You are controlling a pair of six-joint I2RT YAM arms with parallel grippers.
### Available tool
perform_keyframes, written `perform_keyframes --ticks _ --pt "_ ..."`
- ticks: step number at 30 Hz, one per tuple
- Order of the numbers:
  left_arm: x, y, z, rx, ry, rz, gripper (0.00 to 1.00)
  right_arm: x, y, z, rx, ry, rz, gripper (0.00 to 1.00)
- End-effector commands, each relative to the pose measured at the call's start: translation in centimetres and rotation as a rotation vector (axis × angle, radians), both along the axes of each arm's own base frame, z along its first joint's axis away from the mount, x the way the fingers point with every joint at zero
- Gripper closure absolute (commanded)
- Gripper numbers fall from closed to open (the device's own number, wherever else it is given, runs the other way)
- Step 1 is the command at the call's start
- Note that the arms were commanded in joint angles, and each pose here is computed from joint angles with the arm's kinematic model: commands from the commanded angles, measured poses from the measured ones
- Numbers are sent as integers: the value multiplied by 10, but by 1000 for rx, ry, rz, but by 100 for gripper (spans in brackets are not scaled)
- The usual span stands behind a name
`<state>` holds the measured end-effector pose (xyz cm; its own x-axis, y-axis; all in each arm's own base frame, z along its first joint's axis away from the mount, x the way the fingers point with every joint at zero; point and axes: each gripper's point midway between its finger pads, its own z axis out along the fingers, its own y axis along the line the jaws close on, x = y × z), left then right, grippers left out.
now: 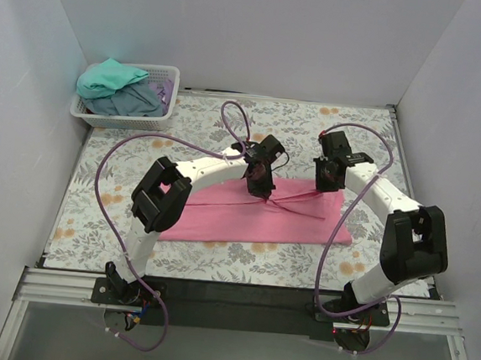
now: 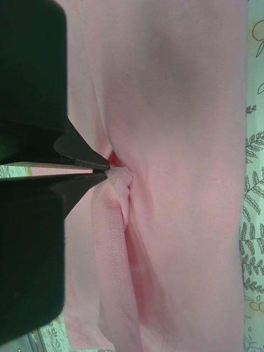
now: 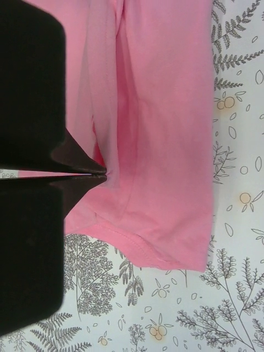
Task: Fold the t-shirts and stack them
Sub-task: Fold the tshirt
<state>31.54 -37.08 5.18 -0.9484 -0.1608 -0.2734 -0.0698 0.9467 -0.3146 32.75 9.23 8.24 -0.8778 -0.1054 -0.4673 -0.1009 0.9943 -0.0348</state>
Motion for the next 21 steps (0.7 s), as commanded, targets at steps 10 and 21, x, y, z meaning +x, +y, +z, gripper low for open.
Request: perform_keyframes --ticks 10,21 --pt "5 6 8 -24 -9 35 98 32 -14 -3 -90 -77 -50 99" --pt "1 10 -2 -11 11 45 98 54 -10 -5 -95 -120 -43 98"
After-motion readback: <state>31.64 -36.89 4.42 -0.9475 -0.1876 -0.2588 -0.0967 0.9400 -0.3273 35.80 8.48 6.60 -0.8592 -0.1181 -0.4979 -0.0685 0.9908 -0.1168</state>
